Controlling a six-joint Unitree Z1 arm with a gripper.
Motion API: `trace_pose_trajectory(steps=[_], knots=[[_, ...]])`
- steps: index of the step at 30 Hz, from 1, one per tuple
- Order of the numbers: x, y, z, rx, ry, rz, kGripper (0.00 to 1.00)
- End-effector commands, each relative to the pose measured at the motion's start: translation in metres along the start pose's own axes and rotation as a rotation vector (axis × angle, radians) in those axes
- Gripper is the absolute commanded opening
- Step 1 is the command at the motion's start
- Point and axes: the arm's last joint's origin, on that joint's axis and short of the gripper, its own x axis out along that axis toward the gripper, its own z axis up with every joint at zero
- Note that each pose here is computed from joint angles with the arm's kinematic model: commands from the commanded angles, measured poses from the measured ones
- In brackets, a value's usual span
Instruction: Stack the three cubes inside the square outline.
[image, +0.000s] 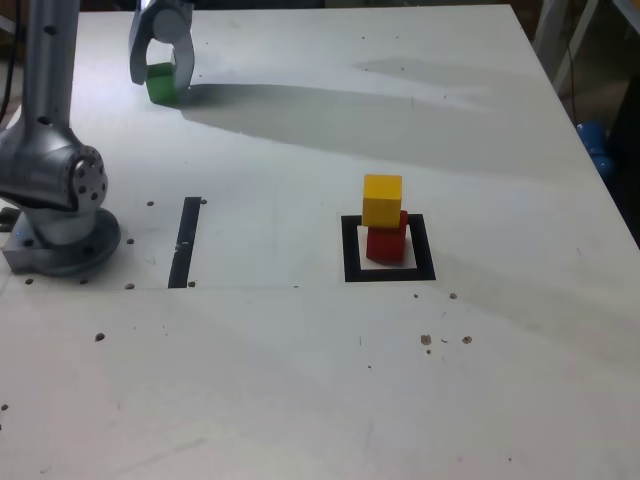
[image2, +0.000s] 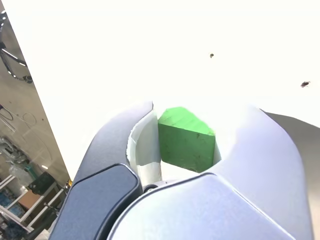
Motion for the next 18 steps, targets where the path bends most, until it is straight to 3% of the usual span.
trace_pose_trajectory(steps=[1, 10, 18], knots=[[0.001, -0.002, 0.003, 0.007, 0.003, -0.002, 0.30], [-0.021, -0.025, 0.012, 0.038, -0.013, 0.052, 0.30], [-0.062, -0.082, 0.019, 0.105, -0.037, 0.109, 0.29]])
